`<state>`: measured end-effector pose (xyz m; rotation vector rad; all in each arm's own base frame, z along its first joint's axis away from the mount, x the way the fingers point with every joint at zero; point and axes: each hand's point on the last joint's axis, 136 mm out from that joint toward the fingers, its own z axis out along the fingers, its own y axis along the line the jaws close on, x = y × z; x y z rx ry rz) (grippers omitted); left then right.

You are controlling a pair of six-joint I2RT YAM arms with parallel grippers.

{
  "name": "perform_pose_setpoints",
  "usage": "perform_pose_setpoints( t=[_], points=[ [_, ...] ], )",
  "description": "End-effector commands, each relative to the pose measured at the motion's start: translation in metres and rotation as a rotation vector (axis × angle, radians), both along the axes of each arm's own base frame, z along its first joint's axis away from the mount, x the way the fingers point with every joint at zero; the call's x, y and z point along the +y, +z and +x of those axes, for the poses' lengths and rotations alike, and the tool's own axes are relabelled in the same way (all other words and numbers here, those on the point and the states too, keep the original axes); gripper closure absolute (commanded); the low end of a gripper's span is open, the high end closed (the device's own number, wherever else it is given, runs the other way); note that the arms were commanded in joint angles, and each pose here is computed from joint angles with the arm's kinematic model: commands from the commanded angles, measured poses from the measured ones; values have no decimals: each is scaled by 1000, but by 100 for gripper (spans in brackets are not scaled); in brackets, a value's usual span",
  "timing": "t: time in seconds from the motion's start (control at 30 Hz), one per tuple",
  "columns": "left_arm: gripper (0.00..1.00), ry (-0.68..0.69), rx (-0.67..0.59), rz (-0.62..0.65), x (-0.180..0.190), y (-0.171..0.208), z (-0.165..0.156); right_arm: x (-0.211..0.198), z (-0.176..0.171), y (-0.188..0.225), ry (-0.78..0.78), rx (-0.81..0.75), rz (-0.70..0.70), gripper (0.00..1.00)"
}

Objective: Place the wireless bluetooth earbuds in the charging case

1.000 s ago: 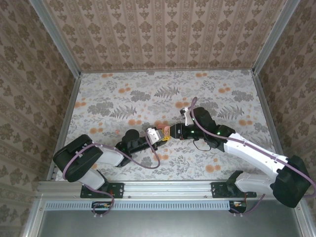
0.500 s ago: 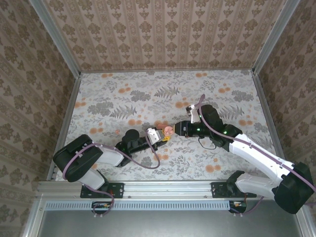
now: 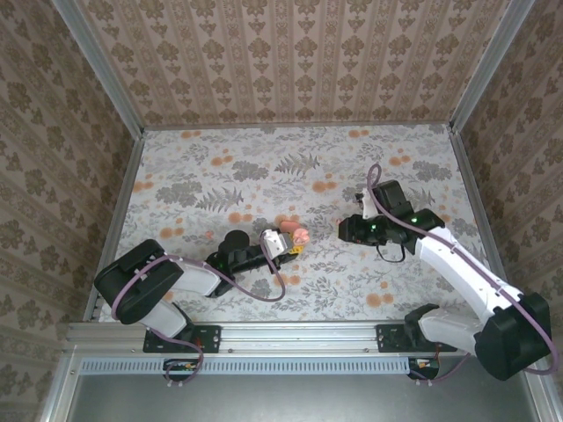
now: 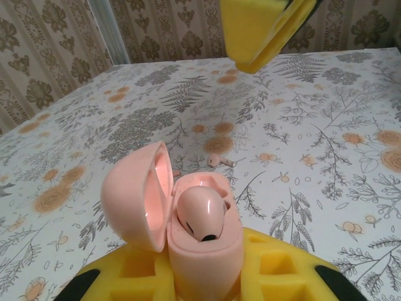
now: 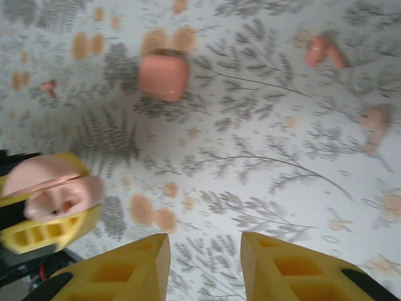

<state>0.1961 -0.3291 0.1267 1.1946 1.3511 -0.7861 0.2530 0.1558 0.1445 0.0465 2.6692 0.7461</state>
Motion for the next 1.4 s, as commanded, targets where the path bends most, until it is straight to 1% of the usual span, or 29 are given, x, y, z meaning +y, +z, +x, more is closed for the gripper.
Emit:
perform_pose_setpoints(
  t=[0.0, 0.07, 0.13, 0.27, 0.3, 0.6, 0.87, 0.97, 1.37],
  points=[
    [89, -73, -35, 1, -4, 3, -12, -21, -8, -17, 10, 98, -95, 64],
    [89, -84, -41, 7, -5, 1, -13, -29, -3, -25, 2, 124, -134, 64],
    [89, -89, -49, 13, -5, 0, -14, -39, 2, -33, -7, 150, -186, 61],
    [89, -95, -66, 39, -5, -2, -14, -50, 13, -44, -14, 193, -248, 61],
    [89, -96, -67, 47, -5, -3, -14, -51, 15, -53, -9, 220, -265, 62],
    [89, -84, -77, 65, -2, -2, -13, -49, 38, -72, 15, 274, -290, 62],
    [89, -78, -75, 79, -1, -3, -12, -55, 52, -89, 18, 325, -364, 64],
    [89, -79, -78, 81, -1, -1, -13, -61, 54, -95, 16, 348, -408, 64],
    [89, -70, -81, 91, -1, -2, -11, -53, 56, -112, 51, 396, -406, 65]
  ],
)
